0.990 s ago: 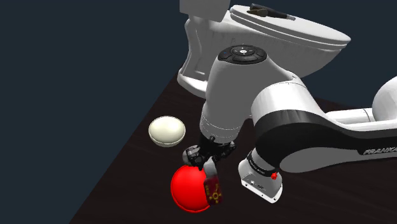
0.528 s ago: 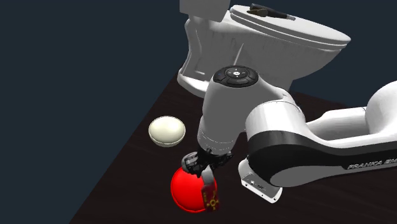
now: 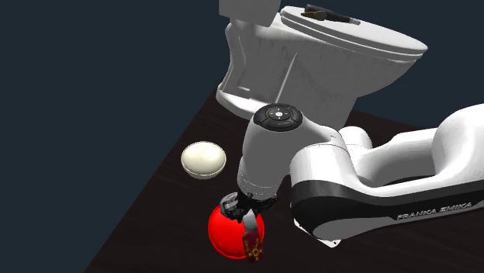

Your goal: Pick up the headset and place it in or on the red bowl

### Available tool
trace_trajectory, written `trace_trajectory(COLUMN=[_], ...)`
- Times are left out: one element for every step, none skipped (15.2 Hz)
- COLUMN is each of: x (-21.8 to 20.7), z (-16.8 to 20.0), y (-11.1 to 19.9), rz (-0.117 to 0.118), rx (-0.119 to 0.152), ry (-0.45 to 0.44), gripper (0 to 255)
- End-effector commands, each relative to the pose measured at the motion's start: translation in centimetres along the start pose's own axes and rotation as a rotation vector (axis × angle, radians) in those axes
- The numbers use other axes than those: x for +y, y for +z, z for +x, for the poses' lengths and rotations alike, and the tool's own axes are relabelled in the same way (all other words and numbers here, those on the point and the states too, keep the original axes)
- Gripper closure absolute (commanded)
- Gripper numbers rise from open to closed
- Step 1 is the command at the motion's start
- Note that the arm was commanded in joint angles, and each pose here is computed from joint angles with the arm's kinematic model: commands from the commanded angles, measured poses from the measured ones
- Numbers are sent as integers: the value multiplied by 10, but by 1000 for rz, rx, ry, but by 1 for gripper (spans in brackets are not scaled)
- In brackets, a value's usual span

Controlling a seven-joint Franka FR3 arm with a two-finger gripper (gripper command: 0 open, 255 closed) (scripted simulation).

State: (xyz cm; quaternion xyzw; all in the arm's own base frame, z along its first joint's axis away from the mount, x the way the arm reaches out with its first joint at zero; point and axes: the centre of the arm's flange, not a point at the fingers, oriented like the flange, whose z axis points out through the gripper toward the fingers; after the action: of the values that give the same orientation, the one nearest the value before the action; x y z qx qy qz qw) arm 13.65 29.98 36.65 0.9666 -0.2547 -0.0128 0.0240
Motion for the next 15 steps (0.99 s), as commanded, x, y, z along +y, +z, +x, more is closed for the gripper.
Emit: trace_trajectory(x=[-2,-2,-2,-3,-3,-3,-3,-3,-3,-3,-3,-3,-3,-3,-3], z=[0,0,0,0,0,0,0,0,0,0,0,0,0,0,0], y=[12,18,23,28,36,36,36,36,36,36,36,36,36,36,36], rz=[1,1,1,1,1,1,1,1,1,1,1,1,1,1,1], rx=[0,0,0,0,0,0,0,0,0,0,0,0,0,0,0], ry=[0,0,0,0,0,0,0,0,0,0,0,0,0,0,0], gripper=[255,255,255,255,255,255,255,255,255,255,255,255,255,0,0])
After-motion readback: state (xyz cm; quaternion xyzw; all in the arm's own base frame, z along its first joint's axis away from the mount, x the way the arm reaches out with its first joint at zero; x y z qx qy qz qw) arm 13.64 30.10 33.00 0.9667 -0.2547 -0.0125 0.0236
